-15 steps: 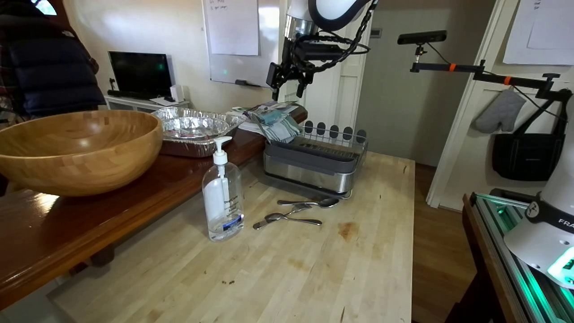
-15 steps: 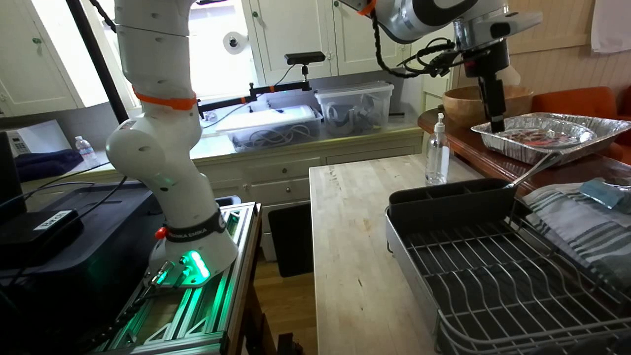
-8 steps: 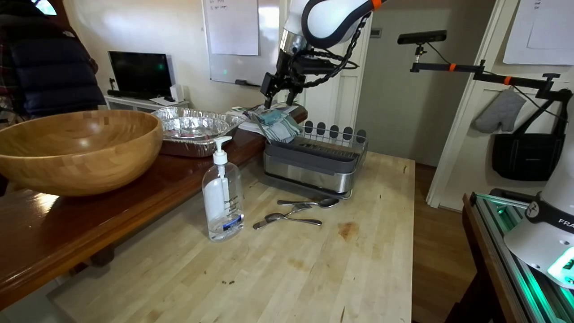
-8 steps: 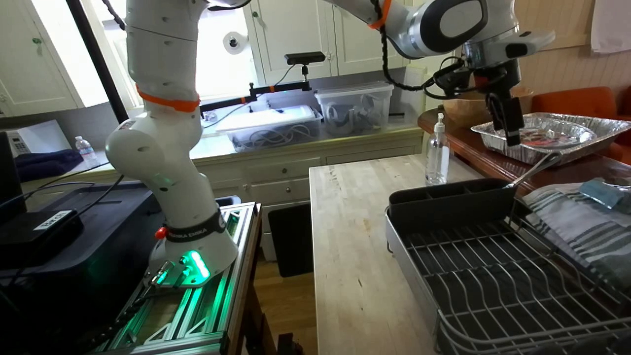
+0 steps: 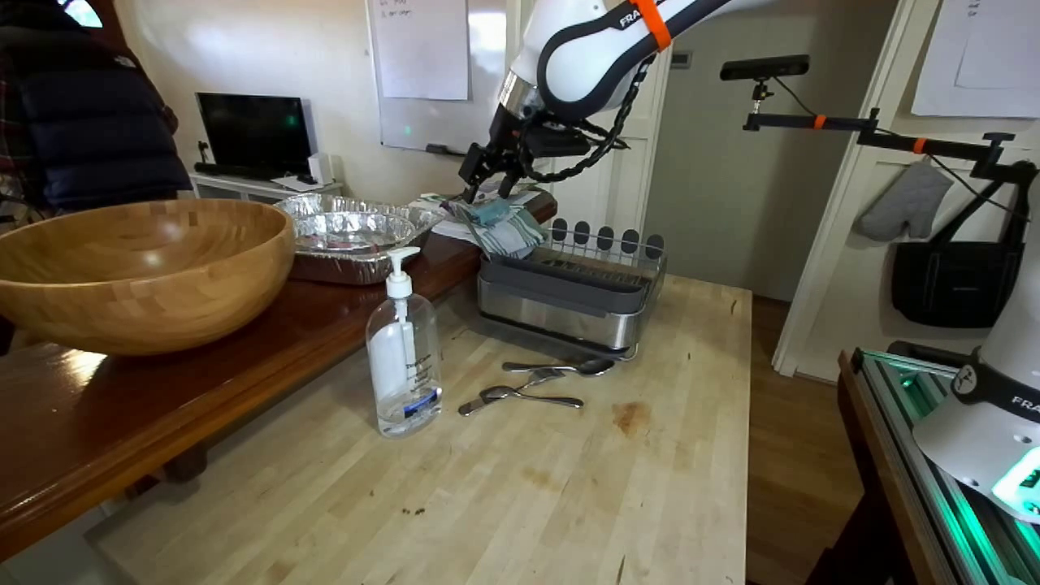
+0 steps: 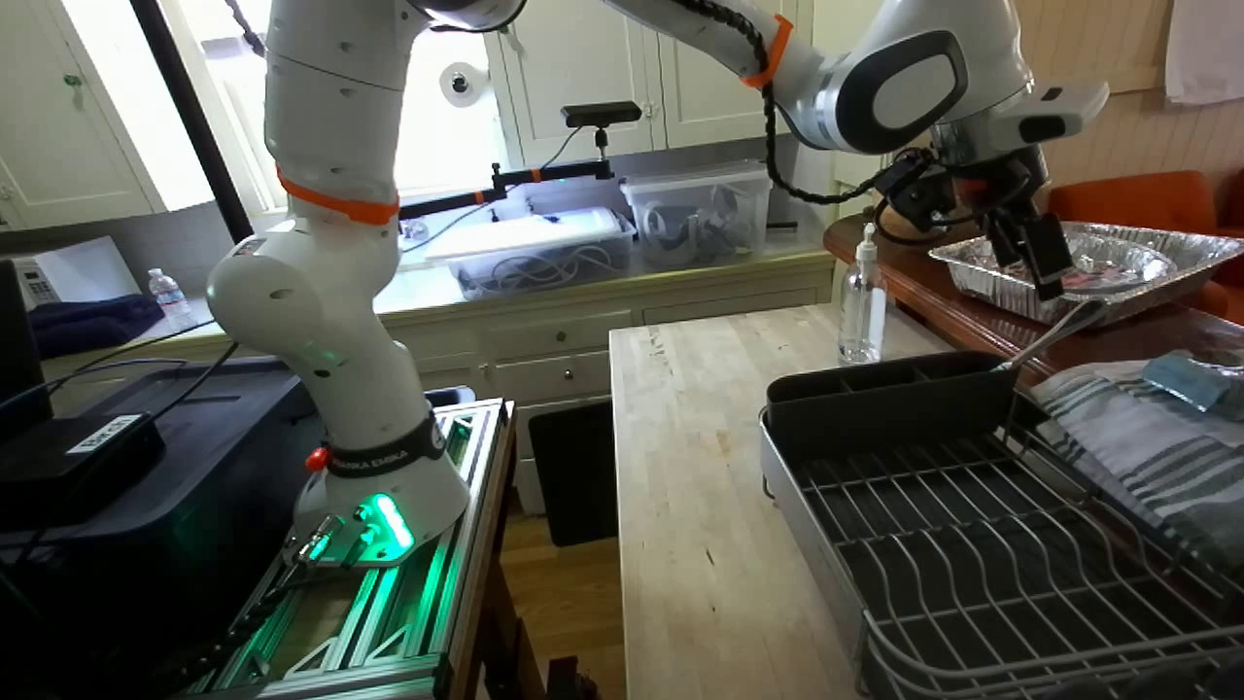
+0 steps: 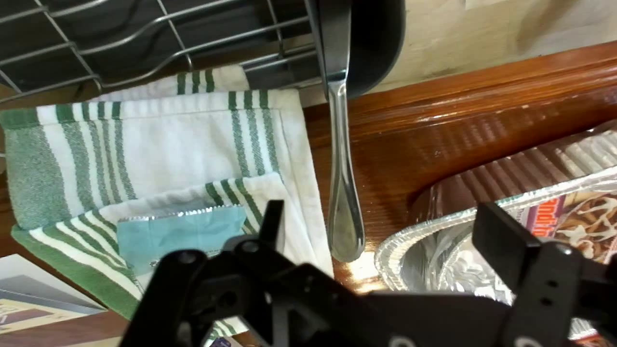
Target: Remove the silver knife from the dishrack.
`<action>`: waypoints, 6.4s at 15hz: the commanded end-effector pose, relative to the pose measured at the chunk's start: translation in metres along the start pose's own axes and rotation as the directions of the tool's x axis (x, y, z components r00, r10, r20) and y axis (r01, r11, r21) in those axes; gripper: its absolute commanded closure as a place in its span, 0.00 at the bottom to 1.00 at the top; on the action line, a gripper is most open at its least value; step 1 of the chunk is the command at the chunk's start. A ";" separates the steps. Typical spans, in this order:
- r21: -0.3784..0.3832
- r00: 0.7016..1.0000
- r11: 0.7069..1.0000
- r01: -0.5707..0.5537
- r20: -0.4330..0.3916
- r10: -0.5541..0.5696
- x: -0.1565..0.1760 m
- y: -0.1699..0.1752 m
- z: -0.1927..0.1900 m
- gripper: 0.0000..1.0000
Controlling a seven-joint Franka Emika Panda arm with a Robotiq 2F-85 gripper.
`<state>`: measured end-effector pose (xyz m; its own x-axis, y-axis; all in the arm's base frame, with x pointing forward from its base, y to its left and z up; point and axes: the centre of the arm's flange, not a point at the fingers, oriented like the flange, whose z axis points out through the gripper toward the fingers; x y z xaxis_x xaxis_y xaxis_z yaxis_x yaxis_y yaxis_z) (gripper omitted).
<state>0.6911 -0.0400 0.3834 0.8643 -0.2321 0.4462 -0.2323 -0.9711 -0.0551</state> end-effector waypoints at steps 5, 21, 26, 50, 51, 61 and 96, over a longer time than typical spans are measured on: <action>-0.011 0.999 1.000 0.018 -0.038 -0.018 -0.001 0.005 0.040 0.00; -0.012 0.995 1.000 0.015 -0.099 -0.016 0.002 -0.003 0.072 0.47; -0.014 0.995 1.000 0.019 -0.093 -0.020 0.001 -0.004 0.079 0.85; 0.014 0.981 0.998 0.057 -0.186 -0.053 -0.014 -0.019 -0.050 0.95; 0.013 0.980 0.998 0.065 -0.191 -0.061 -0.016 -0.021 -0.056 0.95; -0.010 0.957 0.981 0.196 -0.214 -0.193 -0.044 -0.057 -0.114 0.95; -0.014 0.908 0.981 0.192 0.383 -0.172 -0.134 -0.080 -0.100 0.00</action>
<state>0.5625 0.0746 0.4213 0.9922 -0.0200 0.1233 -0.0257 -0.9987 0.0446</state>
